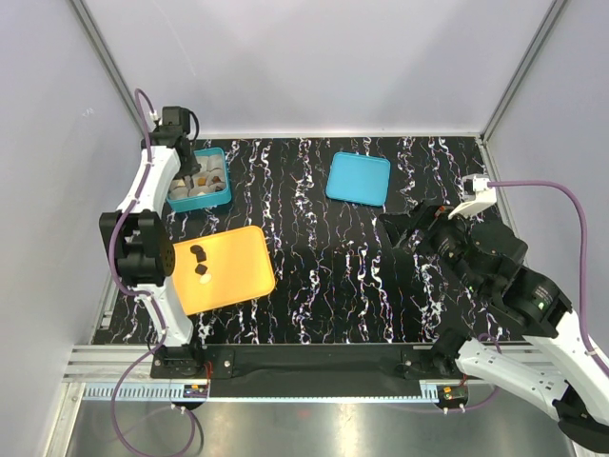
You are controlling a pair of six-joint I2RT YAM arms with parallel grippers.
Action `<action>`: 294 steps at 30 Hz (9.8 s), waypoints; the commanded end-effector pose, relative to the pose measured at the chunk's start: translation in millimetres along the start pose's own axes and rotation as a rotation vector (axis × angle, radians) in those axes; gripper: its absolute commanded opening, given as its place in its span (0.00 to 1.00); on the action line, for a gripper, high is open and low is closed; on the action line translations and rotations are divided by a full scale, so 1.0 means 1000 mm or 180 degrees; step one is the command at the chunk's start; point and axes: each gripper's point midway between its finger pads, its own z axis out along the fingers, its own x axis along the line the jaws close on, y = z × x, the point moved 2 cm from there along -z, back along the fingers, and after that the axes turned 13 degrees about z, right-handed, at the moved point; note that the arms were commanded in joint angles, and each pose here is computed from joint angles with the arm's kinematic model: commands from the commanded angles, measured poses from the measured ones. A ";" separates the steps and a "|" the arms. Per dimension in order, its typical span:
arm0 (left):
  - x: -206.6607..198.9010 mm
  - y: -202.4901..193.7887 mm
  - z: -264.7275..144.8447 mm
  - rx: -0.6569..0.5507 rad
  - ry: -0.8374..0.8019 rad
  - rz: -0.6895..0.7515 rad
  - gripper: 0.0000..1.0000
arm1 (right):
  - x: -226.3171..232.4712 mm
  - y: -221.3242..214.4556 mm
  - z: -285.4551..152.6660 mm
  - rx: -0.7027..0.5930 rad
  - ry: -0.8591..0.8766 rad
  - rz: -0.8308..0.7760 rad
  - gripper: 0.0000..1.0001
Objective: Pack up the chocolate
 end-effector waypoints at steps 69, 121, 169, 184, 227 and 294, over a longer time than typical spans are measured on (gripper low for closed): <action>0.016 -0.197 -0.158 0.0358 -0.0355 -0.0092 0.45 | -0.014 -0.033 0.000 0.0363 -0.0026 0.0083 1.00; 0.005 -0.242 -0.152 0.0721 -0.0635 0.0090 0.40 | -0.012 -0.038 0.001 0.0414 0.0022 0.0183 1.00; 0.008 -0.236 -0.161 0.0702 -0.0639 0.0129 0.45 | -0.018 -0.043 -0.001 0.0423 -0.0015 0.0215 1.00; 0.002 -0.240 -0.155 0.0719 -0.0722 0.0146 0.39 | -0.018 -0.043 -0.002 0.0425 -0.0002 0.0228 1.00; -0.021 0.027 -0.085 -0.0489 -0.0201 0.0141 0.30 | -0.017 -0.033 0.016 0.0331 -0.0216 0.0008 1.00; 0.003 -0.188 -0.172 0.0336 -0.0919 -0.0124 0.48 | -0.032 -0.058 0.016 0.0498 -0.0240 0.0125 1.00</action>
